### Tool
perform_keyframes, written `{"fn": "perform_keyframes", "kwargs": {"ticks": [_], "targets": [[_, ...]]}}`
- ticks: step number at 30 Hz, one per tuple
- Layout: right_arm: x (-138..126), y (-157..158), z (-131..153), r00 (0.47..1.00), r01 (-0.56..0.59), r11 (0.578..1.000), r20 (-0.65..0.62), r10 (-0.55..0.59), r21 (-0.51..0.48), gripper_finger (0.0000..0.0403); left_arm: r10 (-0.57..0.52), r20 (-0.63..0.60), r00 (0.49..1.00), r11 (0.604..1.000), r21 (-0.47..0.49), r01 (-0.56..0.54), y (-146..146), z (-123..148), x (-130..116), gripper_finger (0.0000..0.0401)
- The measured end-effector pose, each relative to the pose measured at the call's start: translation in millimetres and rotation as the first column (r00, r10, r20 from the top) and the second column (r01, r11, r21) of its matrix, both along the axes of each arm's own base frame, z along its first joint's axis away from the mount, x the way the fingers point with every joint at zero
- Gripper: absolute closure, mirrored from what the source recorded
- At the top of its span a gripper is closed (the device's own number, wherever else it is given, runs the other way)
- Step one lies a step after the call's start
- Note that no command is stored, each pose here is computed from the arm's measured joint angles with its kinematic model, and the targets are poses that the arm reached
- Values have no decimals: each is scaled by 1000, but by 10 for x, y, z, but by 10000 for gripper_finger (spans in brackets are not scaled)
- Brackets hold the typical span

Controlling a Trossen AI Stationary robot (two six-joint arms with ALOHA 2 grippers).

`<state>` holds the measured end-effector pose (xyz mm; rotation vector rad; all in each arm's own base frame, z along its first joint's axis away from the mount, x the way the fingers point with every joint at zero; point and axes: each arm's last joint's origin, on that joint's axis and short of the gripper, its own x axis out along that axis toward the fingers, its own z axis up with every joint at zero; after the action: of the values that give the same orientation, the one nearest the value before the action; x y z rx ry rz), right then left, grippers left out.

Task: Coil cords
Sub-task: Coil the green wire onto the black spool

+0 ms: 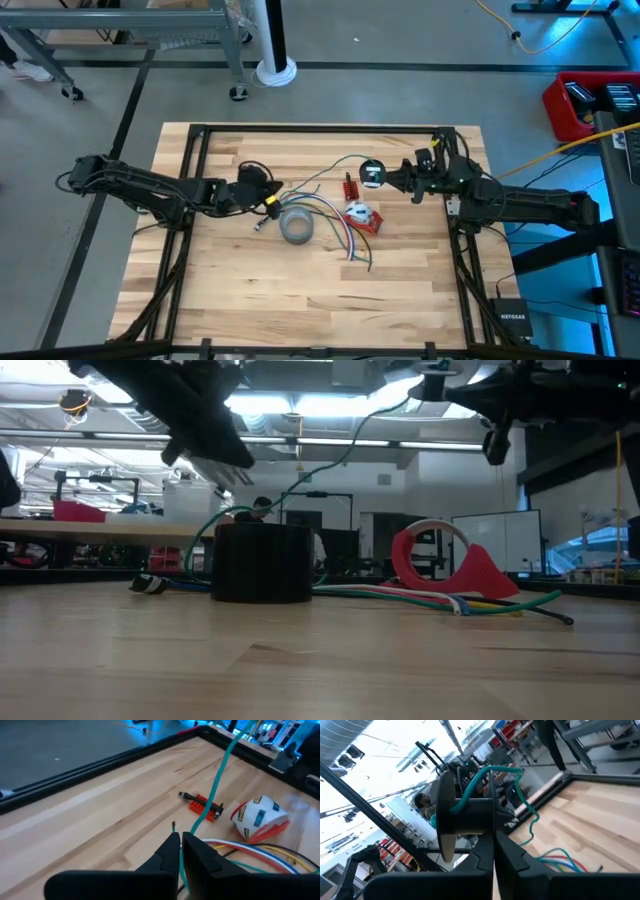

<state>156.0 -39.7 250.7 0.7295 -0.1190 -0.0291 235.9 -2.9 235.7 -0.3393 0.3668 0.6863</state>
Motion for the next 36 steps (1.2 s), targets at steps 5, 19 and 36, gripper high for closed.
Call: {"fn": "perform_keyframes", "kwargs": {"ticks": [5,19,36], "targets": [[73,-22,-54,1000,0,1000,-29,0,7,401,-43,-19,999,999,1,43,9,-131,161,368],[251,-72,-146,999,-9,1000,-33,9,7,401,-115,67,991,990,87,109,119,-253,485,268],[385,-127,-150,997,39,999,65,-40,15,401,17,-49,999,930,368,2,173,-491,690,284]]}}
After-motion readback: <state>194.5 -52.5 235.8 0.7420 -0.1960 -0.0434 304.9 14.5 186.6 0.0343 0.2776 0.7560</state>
